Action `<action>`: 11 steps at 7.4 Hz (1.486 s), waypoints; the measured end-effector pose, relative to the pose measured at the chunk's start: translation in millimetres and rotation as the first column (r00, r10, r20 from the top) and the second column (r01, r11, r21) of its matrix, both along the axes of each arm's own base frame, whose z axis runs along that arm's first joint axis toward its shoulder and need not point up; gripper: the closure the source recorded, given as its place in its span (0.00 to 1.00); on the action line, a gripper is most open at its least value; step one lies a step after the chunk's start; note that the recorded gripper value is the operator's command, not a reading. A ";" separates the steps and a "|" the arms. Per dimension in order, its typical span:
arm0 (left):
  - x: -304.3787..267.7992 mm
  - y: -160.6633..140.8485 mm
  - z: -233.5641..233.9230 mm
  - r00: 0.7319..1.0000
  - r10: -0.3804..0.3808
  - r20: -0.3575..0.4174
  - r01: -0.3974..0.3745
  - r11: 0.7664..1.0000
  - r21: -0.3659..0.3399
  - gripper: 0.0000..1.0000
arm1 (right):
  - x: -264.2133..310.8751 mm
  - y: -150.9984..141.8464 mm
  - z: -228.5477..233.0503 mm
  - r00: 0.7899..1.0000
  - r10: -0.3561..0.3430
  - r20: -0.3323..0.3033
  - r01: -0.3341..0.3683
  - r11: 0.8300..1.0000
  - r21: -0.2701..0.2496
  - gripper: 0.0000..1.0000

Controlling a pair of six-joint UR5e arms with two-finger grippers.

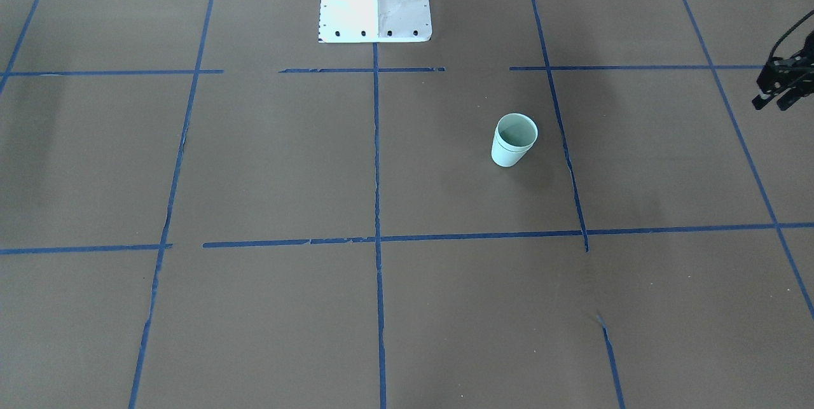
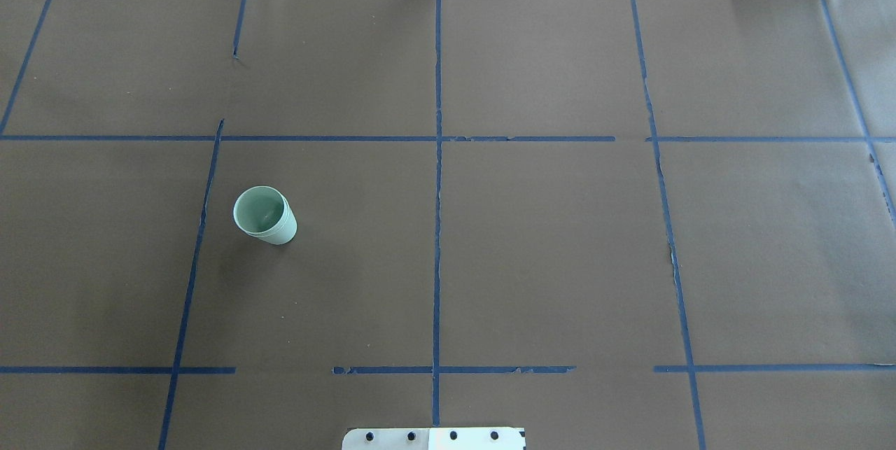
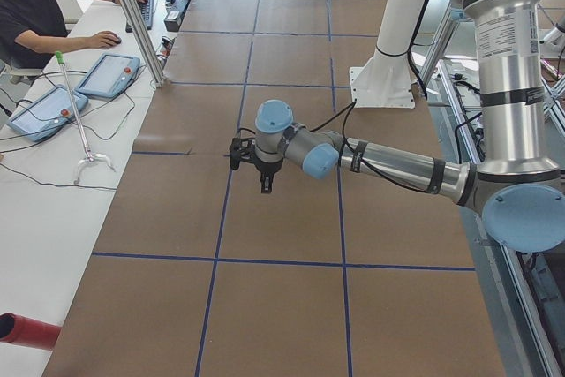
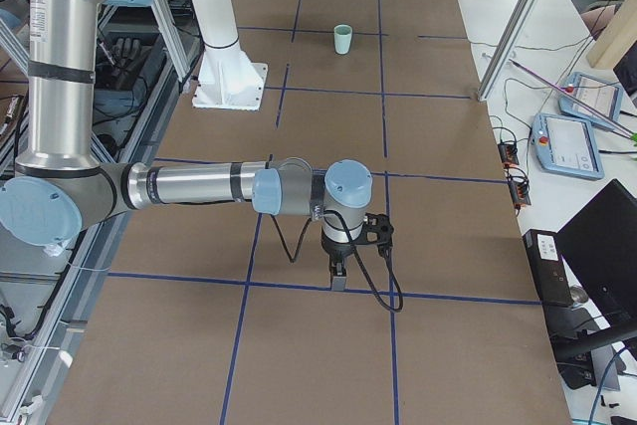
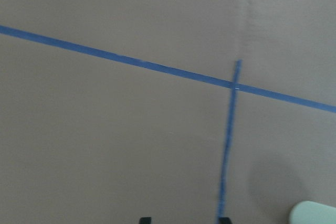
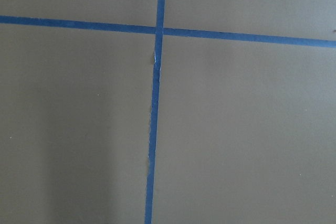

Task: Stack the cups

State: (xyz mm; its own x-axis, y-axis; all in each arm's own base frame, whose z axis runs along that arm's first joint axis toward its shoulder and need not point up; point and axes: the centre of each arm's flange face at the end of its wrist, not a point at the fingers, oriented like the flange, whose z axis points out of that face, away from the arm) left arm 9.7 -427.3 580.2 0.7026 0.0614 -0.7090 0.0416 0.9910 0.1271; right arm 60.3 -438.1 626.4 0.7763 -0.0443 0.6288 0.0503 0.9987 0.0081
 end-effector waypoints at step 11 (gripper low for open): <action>-107.2 -8.2 59.0 1.000 -0.009 -0.003 0.009 0.989 -0.148 0.00 | 0.1 0.0 -0.3 1.000 0.000 0.000 0.000 1.000 0.001 0.00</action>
